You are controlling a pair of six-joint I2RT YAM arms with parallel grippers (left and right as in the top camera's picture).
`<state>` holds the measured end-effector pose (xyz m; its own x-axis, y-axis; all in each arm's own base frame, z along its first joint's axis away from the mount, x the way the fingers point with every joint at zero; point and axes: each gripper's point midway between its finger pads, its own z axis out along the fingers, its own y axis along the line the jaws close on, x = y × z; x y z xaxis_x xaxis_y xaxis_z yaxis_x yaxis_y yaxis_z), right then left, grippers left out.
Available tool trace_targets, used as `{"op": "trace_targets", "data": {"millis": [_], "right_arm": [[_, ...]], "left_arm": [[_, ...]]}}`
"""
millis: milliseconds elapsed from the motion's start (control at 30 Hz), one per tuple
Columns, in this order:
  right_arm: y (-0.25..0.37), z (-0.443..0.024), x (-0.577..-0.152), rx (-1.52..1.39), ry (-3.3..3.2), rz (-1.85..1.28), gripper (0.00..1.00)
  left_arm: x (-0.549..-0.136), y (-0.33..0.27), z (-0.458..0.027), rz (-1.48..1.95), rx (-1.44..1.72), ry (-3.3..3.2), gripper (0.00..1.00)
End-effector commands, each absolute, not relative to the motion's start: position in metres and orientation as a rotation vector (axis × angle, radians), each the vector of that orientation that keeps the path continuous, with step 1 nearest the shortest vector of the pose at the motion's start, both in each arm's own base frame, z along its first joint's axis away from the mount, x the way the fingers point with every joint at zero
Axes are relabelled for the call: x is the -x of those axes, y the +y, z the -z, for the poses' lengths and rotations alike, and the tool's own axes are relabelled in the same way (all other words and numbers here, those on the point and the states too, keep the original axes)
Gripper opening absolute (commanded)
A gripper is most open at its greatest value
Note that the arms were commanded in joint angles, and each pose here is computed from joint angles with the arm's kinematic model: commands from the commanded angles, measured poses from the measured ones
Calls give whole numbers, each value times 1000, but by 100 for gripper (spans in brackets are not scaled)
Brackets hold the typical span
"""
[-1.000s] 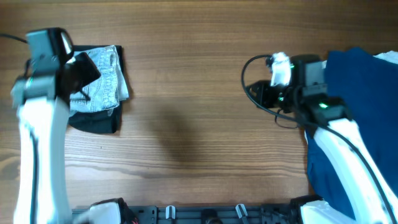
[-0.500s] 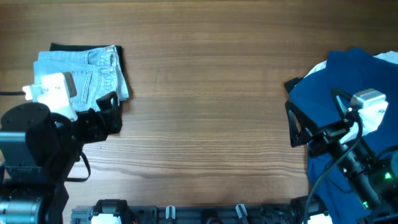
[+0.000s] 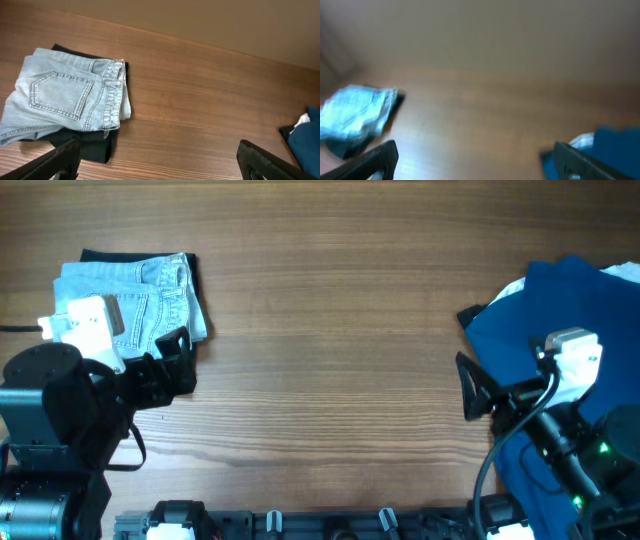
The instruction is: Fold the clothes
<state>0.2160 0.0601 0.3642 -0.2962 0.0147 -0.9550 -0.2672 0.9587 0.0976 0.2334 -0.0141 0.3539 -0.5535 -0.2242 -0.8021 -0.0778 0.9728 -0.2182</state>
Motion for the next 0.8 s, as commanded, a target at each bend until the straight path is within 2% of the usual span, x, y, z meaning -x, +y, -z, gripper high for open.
{"op": "trace_targets", "data": {"millis": [0,100,267,600,767], "right_arm": [[54,-359,-239,154,1725,-228,100],[58,-345,-252,159,1597,-244,100],[65,-273,-241,200,1600,-287,100],[44,-183,-241,152,1541,-234,100],[39,-180,-242,136,1549,-215,100]], "left_arm": [[-233,-16,-353,190,182,2158,100],[-233,-16,-353,190,182,2158,100],[-233,-16,-353,190,182,2158,100],[-233,-16,-353,190,182,2158,100],[-233,-16,-353,190,181,2158,100]]}}
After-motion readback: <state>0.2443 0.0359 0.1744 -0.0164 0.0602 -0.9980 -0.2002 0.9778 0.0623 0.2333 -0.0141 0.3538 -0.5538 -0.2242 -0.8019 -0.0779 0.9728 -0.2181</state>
